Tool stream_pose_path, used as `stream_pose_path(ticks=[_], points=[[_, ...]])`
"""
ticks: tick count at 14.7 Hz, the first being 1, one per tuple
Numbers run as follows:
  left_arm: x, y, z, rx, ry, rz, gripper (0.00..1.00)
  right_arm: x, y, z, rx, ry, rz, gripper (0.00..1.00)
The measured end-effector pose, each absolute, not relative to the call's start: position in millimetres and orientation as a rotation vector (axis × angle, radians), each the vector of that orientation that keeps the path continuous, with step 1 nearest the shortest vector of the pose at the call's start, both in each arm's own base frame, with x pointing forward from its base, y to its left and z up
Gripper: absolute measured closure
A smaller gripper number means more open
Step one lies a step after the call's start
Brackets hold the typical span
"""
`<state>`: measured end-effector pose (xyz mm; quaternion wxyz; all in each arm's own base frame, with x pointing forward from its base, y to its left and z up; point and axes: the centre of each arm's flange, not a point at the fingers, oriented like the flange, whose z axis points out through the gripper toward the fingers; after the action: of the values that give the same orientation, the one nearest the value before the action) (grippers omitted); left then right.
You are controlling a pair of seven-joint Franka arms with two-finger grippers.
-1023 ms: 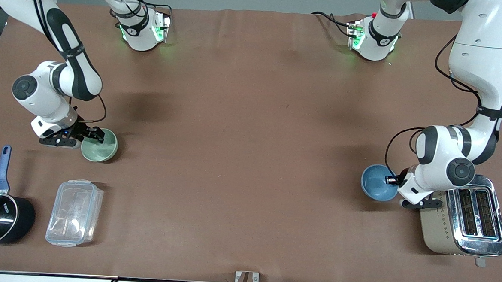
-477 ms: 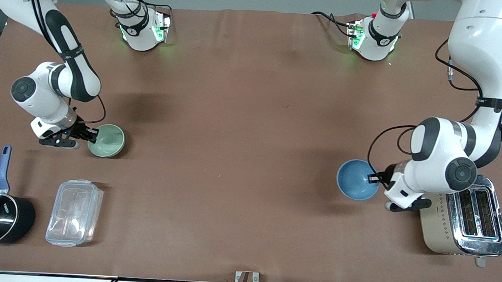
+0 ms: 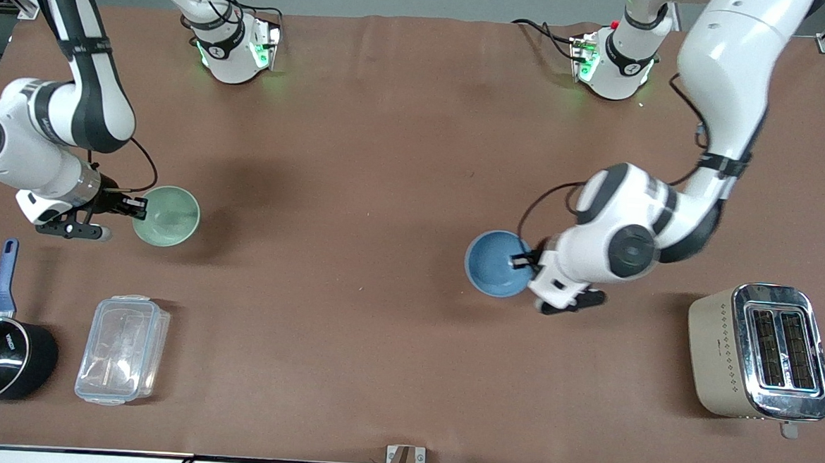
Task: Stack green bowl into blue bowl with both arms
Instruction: 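Slide the blue bowl with the left gripper while the right lifts the green bowl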
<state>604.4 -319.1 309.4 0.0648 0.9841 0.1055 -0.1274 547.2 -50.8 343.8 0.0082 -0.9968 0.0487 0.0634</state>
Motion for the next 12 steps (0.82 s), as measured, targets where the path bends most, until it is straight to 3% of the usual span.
stream_pose_path(ticks=[4,9,11,12], points=[[556.9,-416.7,278.4,2.951,0.222,-0.349,0.93,568.1,31.3,417.2,-3.127,0.274,0.291,0.95],[525.6,-470.7,230.2,2.901,0.169,-0.319,0.94,570.2,81.7,441.6,-3.063,0.328,0.303,0.95],[519.7,-474.7,210.8,2.901,0.166,-0.346,0.91,569.1,96.7,443.3,-3.034,0.316,0.307,0.95],[518.3,-475.6,205.1,2.9,0.167,-0.353,0.82,568.2,105.5,443.9,-3.025,0.311,0.31,0.95]])
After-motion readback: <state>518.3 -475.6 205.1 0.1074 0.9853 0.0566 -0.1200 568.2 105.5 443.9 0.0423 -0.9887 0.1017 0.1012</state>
